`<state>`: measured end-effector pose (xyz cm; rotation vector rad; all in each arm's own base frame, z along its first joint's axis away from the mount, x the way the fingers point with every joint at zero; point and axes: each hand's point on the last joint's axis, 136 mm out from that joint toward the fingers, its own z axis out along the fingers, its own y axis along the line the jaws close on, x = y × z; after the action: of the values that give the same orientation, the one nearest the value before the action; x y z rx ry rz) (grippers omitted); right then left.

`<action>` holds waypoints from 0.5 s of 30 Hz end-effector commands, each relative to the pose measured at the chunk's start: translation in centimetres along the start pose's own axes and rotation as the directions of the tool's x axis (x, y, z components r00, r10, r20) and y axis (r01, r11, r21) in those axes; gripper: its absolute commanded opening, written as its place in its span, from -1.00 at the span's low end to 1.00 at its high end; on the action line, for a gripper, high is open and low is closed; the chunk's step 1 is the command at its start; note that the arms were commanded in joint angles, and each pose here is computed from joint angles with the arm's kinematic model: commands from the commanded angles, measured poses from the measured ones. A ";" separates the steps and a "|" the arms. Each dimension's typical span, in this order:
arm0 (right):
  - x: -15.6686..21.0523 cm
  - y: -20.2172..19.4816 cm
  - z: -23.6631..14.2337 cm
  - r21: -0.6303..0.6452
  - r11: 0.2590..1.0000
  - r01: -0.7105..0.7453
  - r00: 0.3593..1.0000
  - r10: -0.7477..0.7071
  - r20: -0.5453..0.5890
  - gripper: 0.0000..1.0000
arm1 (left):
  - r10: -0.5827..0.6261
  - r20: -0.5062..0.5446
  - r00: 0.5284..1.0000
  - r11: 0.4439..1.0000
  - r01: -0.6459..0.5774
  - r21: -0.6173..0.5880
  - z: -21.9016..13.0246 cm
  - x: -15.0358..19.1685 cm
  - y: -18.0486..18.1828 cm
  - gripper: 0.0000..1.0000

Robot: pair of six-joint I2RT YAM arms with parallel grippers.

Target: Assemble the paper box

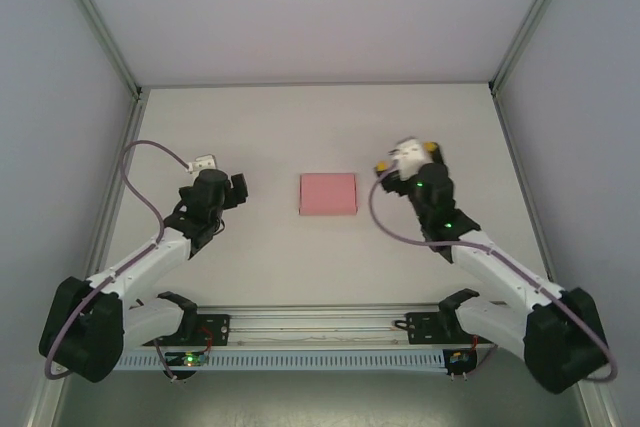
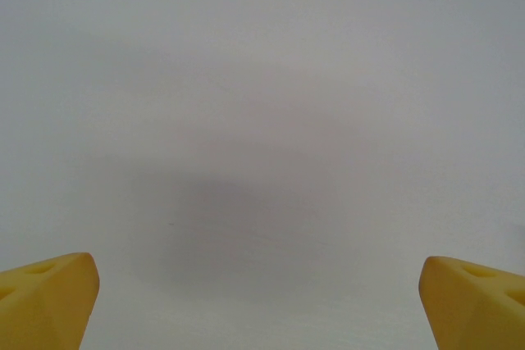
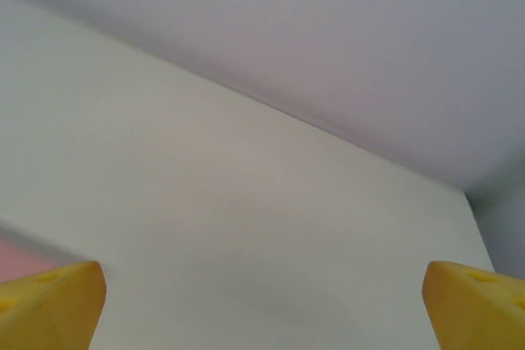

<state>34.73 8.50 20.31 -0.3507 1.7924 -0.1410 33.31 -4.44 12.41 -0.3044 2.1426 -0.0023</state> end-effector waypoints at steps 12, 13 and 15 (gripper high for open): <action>6.0 -6.6 -0.1 0.129 0.940 -0.315 0.942 0.293 0.166 0.97 | 0.244 0.238 0.940 0.964 -0.207 -0.169 4.0 -3.4 3.5 1.00; 6.1 -6.4 0.0 0.104 0.945 -0.311 0.940 0.290 0.179 0.96 | 0.251 0.265 0.931 0.963 -0.213 -0.166 4.7 -3.4 3.5 1.00; 6.3 -5.9 0.4 0.084 0.957 -0.279 0.948 0.260 0.180 0.97 | 0.296 0.230 0.927 0.952 -0.266 -0.151 5.3 -3.2 3.0 1.00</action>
<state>34.16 -0.26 12.89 -0.0020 1.7996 -0.1073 36.97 0.01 9.47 -0.1148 2.0394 0.3236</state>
